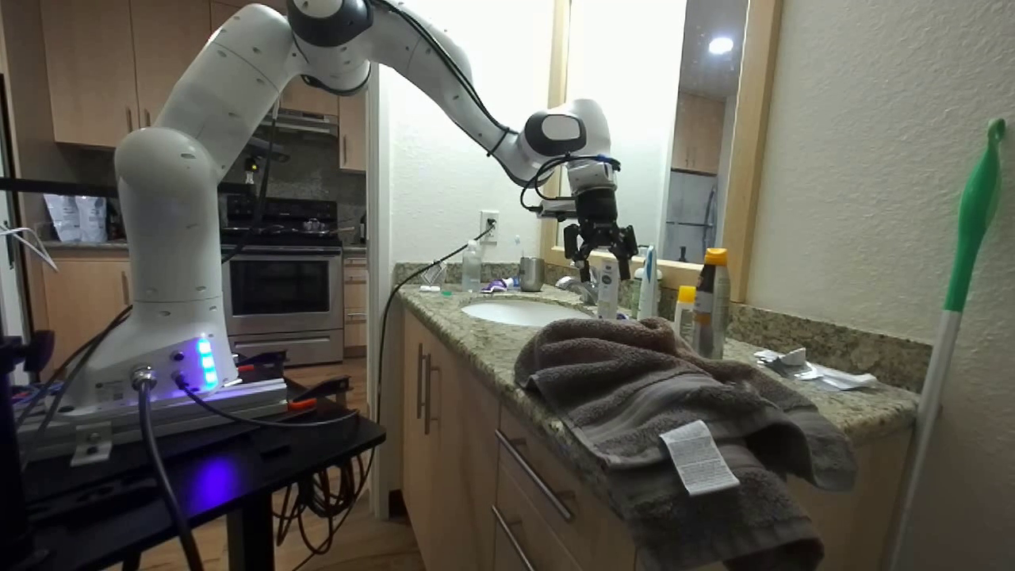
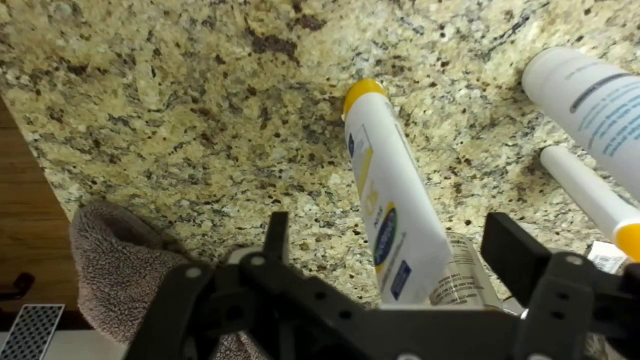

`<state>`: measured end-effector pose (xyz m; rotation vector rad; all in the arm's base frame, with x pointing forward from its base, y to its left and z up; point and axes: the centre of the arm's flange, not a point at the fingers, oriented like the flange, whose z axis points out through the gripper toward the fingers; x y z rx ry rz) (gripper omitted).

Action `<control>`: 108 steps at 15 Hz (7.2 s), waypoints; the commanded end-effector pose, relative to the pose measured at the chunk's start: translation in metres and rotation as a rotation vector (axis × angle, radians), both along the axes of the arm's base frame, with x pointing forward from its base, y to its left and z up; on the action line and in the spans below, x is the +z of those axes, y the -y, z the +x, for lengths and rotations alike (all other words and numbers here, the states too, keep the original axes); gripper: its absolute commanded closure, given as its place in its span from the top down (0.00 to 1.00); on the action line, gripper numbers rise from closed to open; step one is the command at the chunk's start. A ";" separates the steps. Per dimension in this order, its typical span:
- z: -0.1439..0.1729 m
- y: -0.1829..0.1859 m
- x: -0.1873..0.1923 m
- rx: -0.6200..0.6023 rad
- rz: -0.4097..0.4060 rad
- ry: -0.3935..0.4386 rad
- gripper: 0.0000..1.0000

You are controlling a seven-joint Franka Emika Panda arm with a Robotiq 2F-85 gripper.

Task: Pick the white tube with a yellow lid and put in next to the faucet

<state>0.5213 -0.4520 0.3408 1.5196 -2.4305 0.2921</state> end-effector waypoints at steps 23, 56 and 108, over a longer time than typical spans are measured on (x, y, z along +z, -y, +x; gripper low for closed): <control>0.012 -0.054 0.125 0.255 -0.038 0.181 0.01; 0.079 -0.376 0.239 1.138 -0.269 0.253 0.01; 0.301 -0.400 0.089 0.744 -0.150 0.053 0.01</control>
